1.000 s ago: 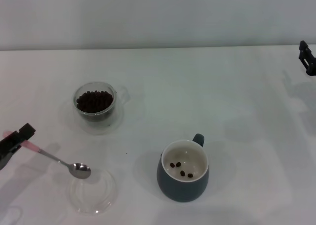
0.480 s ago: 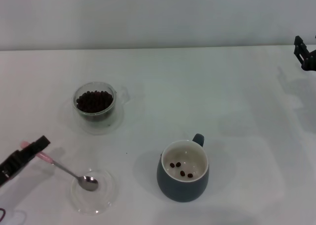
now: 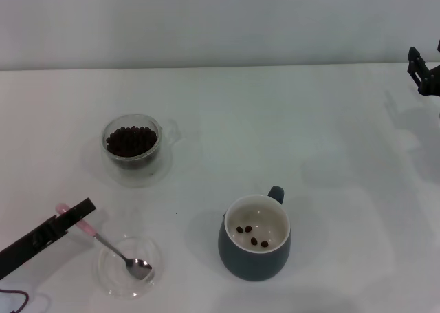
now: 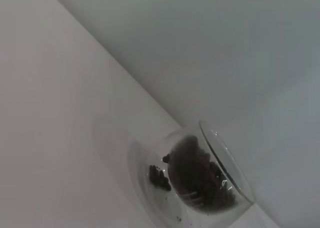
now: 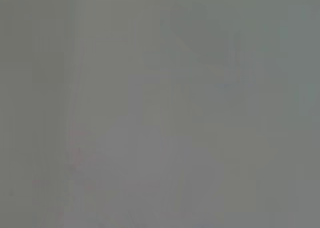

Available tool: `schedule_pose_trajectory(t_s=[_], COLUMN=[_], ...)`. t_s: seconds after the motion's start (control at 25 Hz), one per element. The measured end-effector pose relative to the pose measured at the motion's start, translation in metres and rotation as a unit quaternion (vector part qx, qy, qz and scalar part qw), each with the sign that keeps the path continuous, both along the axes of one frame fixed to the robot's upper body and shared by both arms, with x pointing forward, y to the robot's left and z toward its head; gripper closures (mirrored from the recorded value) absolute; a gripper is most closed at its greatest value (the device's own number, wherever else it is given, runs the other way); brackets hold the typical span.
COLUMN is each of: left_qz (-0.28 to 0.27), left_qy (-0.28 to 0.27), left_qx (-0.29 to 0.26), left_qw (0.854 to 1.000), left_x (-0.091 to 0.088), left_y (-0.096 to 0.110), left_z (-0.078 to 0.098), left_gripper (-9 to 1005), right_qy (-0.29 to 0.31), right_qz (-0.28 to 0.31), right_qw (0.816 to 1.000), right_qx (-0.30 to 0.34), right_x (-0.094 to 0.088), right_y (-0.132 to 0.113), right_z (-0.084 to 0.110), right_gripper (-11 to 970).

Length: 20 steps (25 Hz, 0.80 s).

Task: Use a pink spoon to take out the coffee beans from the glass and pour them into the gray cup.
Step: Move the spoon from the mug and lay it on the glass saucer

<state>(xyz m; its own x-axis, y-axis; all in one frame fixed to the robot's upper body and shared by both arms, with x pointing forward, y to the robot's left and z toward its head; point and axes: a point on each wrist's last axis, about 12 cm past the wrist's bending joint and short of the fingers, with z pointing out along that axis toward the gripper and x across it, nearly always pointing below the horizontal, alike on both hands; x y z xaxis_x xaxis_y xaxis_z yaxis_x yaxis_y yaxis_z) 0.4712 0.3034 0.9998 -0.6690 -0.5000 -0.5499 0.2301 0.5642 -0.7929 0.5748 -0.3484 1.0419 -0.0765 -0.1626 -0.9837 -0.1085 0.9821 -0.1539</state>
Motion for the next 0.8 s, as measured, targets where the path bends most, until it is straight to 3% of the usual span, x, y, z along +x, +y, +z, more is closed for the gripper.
schedule_pose_trajectory(t_s=[0.28,0.8], left_qz=[-0.015,0.050], left_qy=[-0.026,-0.079], left_qx=[0.026,0.074], left_qw=[0.999,0.993], left_x=[0.004,-0.002], left_y=[-0.008,0.014], left_z=[-0.002,-0.003], left_gripper=[849,382], right_qy=[0.001,0.003], right_qz=[-0.001,-0.003], right_qw=[1.000,1.000], right_qx=[0.000,0.000], right_x=[-0.001,-0.003], right_y=[-0.001,-0.002], right_z=[-0.001,-0.002], right_gripper=[408,408])
